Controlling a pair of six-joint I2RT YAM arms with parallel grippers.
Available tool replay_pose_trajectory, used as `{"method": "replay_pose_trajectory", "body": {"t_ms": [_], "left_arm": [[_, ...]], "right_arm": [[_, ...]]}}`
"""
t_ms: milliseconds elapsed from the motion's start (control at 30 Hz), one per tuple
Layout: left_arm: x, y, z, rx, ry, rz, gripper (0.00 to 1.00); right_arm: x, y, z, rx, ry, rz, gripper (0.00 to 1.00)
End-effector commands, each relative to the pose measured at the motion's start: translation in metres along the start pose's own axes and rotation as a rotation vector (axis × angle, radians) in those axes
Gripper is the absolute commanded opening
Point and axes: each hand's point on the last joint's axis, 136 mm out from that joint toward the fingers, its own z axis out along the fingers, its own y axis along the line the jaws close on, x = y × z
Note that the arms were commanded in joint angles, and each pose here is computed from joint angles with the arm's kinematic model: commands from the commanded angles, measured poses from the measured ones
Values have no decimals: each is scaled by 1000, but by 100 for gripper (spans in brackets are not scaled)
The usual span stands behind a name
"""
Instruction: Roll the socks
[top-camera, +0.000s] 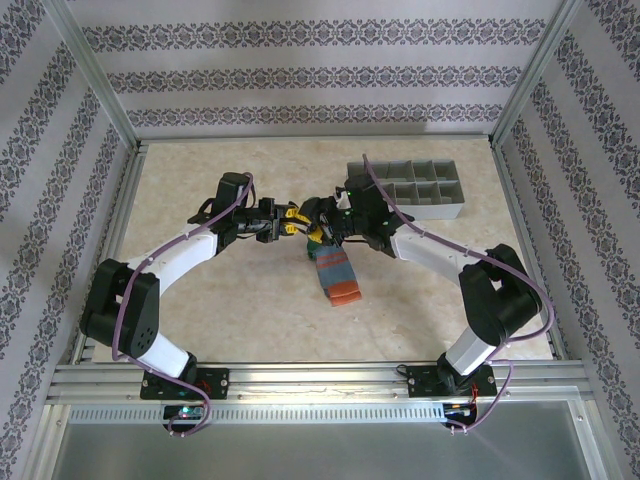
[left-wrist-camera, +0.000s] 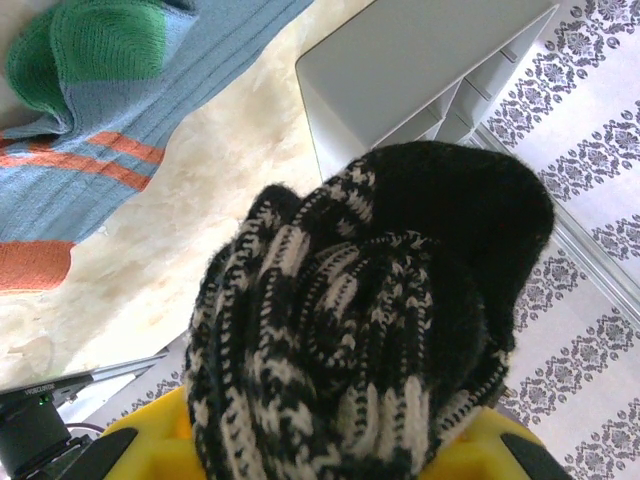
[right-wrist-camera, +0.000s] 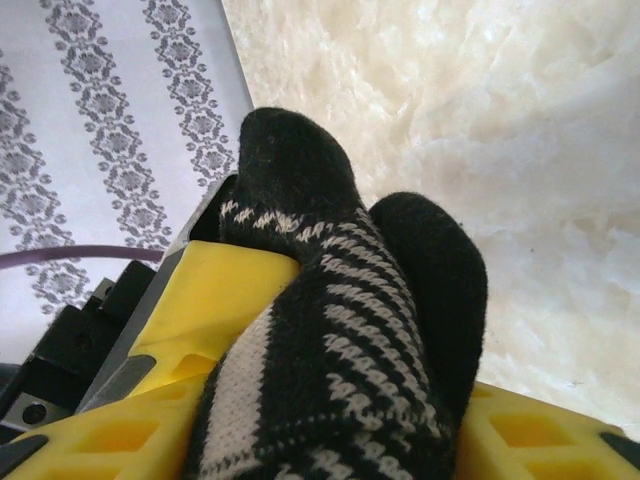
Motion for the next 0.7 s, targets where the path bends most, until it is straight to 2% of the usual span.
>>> {"method": "replay_pose_trajectory", "body": {"t_ms": [0,100,133,233,333,400,467,667], "left_arm": [[22,-17,-8,44,65,36,0],[23,-16,-8,42,68,42,0],[24,-15,-8,38,71,43,6],[28,-14,-6,37,83,54,42],[28,-13,-10,32,67,77,61],[27,-16,-17,36,23,119,71],[25,-16,-29,3,-40,186,75],[22,-15,-75,-86,-252,445,76]], "right_arm": [[-10,-5,-1,47,-21,-47,42],[-12,-6,-7,88,-48,-95,30],[-13,-3,-10,95,-59,-117,25],[-15,-2,-20,157,-90,-175,13],[-19,0,-34,240,-126,-255,0],[-27,-2,-49,309,-165,-309,0],[-38,-6,-69,398,-204,-375,0],[-87,-23,-131,736,-289,-608,0]]}}
